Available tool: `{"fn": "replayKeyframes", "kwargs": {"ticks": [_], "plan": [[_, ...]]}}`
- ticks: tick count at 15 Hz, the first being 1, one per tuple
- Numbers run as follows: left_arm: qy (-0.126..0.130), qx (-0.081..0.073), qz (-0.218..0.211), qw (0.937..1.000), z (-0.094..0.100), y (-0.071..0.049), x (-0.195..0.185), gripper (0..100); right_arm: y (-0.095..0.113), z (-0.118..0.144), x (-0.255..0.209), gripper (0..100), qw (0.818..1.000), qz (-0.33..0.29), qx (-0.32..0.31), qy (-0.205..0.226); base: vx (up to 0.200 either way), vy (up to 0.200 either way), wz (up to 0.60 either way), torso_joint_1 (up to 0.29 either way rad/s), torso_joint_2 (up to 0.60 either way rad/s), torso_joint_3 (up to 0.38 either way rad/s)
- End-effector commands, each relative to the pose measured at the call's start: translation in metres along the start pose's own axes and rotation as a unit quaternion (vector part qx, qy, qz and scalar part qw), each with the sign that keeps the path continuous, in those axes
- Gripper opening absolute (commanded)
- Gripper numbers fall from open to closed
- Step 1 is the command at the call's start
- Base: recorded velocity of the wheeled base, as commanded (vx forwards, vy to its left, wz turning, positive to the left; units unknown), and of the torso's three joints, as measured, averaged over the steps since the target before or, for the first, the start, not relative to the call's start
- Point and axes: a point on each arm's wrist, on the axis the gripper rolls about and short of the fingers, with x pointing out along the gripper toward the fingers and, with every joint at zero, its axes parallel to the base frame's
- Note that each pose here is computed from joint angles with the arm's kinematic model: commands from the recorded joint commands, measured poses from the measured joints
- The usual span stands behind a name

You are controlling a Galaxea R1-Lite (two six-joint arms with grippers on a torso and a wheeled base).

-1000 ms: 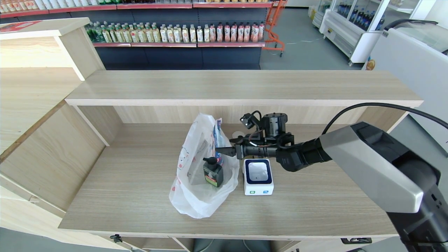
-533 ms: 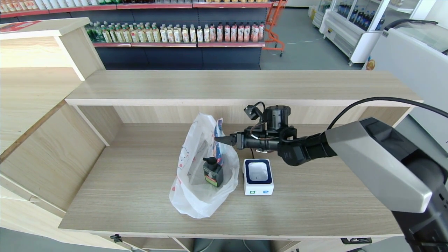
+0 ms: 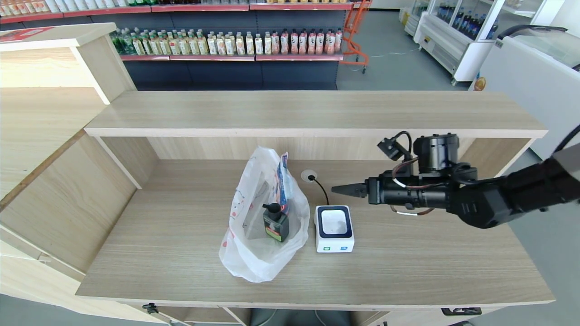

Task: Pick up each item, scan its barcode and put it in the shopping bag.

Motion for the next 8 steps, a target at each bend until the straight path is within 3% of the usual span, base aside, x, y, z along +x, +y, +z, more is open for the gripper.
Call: {"fn": "replayKeyframes", "kwargs": {"ticks": [1, 3, 5, 6, 7, 8], "plan": [[0.000, 0.000, 0.000, 1.0000, 0.000, 0.000, 0.000, 100, 0.016, 0.015, -0.114, 100, 0.990, -0.117, -0.047, -0.058, 0.000, 0.000, 0.00, 0.000, 0.00, 0.000], [0.000, 0.000, 0.000, 1.0000, 0.000, 0.000, 0.000, 100, 0.024, 0.000, -0.148, 100, 0.963, -0.253, -0.054, -0.073, 0.000, 0.000, 0.00, 0.000, 0.00, 0.000], [0.000, 0.000, 0.000, 1.0000, 0.000, 0.000, 0.000, 100, 0.044, -0.023, -0.185, 100, 0.933, -0.343, -0.051, -0.095, 0.000, 0.000, 0.00, 0.000, 0.00, 0.000], [0.000, 0.000, 0.000, 1.0000, 0.000, 0.000, 0.000, 100, 0.051, -0.029, -0.193, 100, 0.927, -0.357, -0.051, -0.103, 0.000, 0.000, 0.00, 0.000, 0.00, 0.000], [0.000, 0.000, 0.000, 1.0000, 0.000, 0.000, 0.000, 100, 0.076, -0.058, -0.219, 100, 0.912, -0.387, -0.054, -0.125, 0.000, 0.000, 0.00, 0.000, 0.00, 0.000], [0.000, 0.000, 0.000, 1.0000, 0.000, 0.000, 0.000, 100, 0.085, -0.071, -0.228, 100, 0.908, -0.394, -0.055, -0.134, 0.000, 0.000, 0.00, 0.000, 0.00, 0.000]]}}
